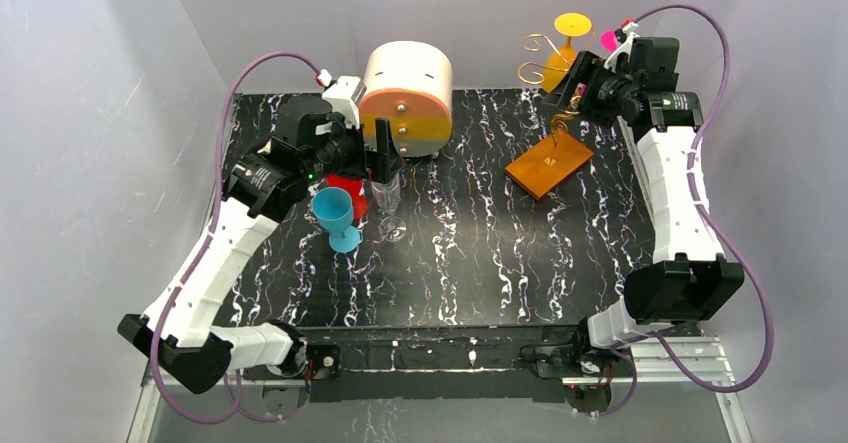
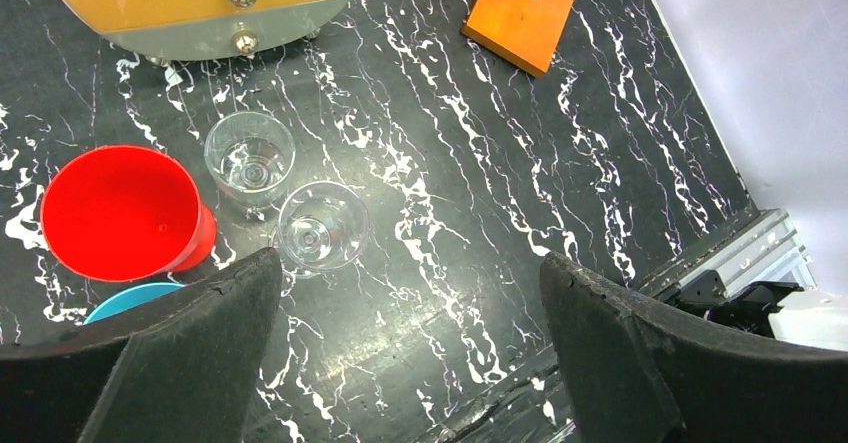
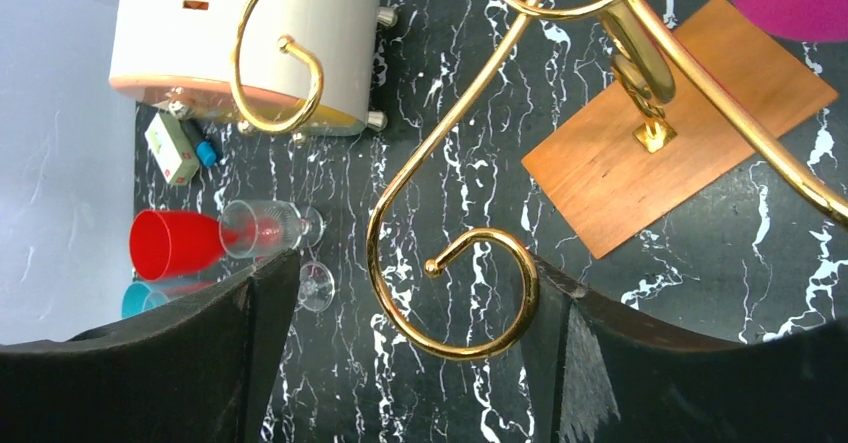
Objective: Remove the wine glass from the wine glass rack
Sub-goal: Pick up the wine glass from the wine rack.
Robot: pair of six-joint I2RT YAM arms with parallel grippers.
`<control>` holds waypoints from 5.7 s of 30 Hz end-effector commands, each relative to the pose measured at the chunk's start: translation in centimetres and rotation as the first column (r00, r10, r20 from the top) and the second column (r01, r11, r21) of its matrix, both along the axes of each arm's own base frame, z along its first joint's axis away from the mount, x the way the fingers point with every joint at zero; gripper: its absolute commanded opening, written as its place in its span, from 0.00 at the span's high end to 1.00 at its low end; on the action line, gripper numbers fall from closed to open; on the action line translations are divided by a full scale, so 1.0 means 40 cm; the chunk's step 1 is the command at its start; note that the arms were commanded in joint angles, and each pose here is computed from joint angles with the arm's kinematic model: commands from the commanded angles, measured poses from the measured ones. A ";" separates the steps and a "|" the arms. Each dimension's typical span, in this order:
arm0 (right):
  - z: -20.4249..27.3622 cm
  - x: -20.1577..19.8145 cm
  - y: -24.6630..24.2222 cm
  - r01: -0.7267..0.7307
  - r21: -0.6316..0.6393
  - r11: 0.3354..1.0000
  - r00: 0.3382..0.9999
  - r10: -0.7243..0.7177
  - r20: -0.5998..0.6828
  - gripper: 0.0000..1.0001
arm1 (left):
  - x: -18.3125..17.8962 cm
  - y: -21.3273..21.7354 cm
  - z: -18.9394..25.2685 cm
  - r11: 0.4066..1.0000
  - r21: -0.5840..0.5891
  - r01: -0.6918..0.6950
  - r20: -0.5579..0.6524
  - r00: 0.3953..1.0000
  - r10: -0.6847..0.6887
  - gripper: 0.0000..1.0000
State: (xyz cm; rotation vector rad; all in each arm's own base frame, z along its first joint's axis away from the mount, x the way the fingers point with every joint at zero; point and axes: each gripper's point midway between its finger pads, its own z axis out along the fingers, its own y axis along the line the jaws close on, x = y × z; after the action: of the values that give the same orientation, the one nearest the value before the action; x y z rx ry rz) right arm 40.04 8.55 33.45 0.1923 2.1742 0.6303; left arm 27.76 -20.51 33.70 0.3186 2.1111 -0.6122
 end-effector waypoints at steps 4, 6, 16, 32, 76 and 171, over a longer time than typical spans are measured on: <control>0.084 -0.051 0.019 -0.064 -0.009 0.998 0.992 0.064 0.109 0.14 | 0.002 -0.011 0.009 1.000 -0.007 0.020 0.004 1.000 -0.020 0.02; 0.078 -0.067 0.015 -0.064 -0.025 0.998 0.994 0.066 0.091 0.13 | 0.003 -0.012 0.013 1.000 -0.007 0.021 0.008 1.000 -0.021 0.02; 0.093 -0.127 -0.046 0.026 -0.136 0.990 0.996 -0.013 0.093 0.08 | 0.007 -0.014 0.019 1.000 -0.007 0.024 0.012 1.000 -0.024 0.02; 0.385 0.086 -0.118 0.233 -0.105 0.967 0.896 -0.171 0.410 0.23 | 0.006 -0.019 0.032 0.999 -0.016 0.036 0.023 0.999 -0.036 0.02; 0.117 0.422 -0.201 0.421 0.095 0.902 0.874 -0.431 0.224 0.41 | 0.010 -0.013 0.028 1.000 -0.007 0.024 0.027 0.999 -0.023 0.02; 0.257 0.353 -0.153 0.323 0.456 0.829 0.868 -0.452 0.207 0.99 | 0.009 -0.016 0.044 1.000 -0.021 0.022 0.028 0.999 -0.022 0.02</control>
State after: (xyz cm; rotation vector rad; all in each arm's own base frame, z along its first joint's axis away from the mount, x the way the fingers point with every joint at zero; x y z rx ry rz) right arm 55.94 0.92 40.29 0.8183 1.6347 0.7175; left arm 28.42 -21.02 33.95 0.3306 2.1059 -0.6157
